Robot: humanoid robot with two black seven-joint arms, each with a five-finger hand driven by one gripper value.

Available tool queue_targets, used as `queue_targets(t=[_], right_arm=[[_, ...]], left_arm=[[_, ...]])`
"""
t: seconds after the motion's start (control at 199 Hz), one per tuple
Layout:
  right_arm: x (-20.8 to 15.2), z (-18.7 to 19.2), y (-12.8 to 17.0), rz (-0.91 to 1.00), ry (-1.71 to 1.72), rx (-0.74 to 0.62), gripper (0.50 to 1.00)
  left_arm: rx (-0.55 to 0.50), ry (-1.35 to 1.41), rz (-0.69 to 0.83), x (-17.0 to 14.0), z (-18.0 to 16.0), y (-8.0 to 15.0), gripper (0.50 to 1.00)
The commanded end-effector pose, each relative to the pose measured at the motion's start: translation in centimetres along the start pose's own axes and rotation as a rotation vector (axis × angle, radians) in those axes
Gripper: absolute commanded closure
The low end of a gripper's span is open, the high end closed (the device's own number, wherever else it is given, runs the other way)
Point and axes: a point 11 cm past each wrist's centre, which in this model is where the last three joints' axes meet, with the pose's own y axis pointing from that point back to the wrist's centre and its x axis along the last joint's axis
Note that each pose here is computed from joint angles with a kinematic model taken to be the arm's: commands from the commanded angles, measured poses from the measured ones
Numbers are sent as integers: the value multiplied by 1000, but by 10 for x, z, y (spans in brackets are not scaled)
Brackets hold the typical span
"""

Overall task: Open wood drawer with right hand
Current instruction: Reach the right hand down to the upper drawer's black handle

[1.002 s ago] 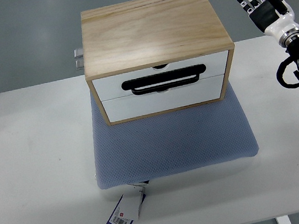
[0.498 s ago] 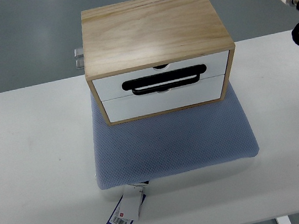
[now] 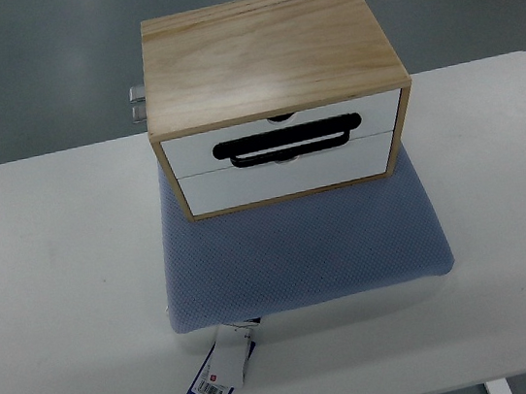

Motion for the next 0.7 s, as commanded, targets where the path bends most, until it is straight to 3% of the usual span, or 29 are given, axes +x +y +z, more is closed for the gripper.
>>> queue_targets(t=[0.0,0.076,0.081,0.091,0.227,0.232,0.292,0.695], right_arm=[[-45,-4,-9,-130,188,-140,556],[-54,-5,-10,-156,220,-158,556],[-75,-14,-11,-211,288,-174,556],[-81,-16,-11,-227,305,-178,556],[-107,-26,-5,-290,405,-234,556],[-124,-34,-2,-324,453,-259,556],[-136,-39,1,-349,484,-282,556],[-177,-12,19,-581,501,-391,556]], left_arm=[[0,-2,-1,0,0,0,500],[0,0,2,0,0,0,500],[0,-1,0,0,0,0,500],[0,0,2,0,0,0,500],[0,0,-1,0,0,0,500],[0,1,-1,0,0,0,500],[0,3,0,0,0,0,500],[0,3,0,0,0,0,500]])
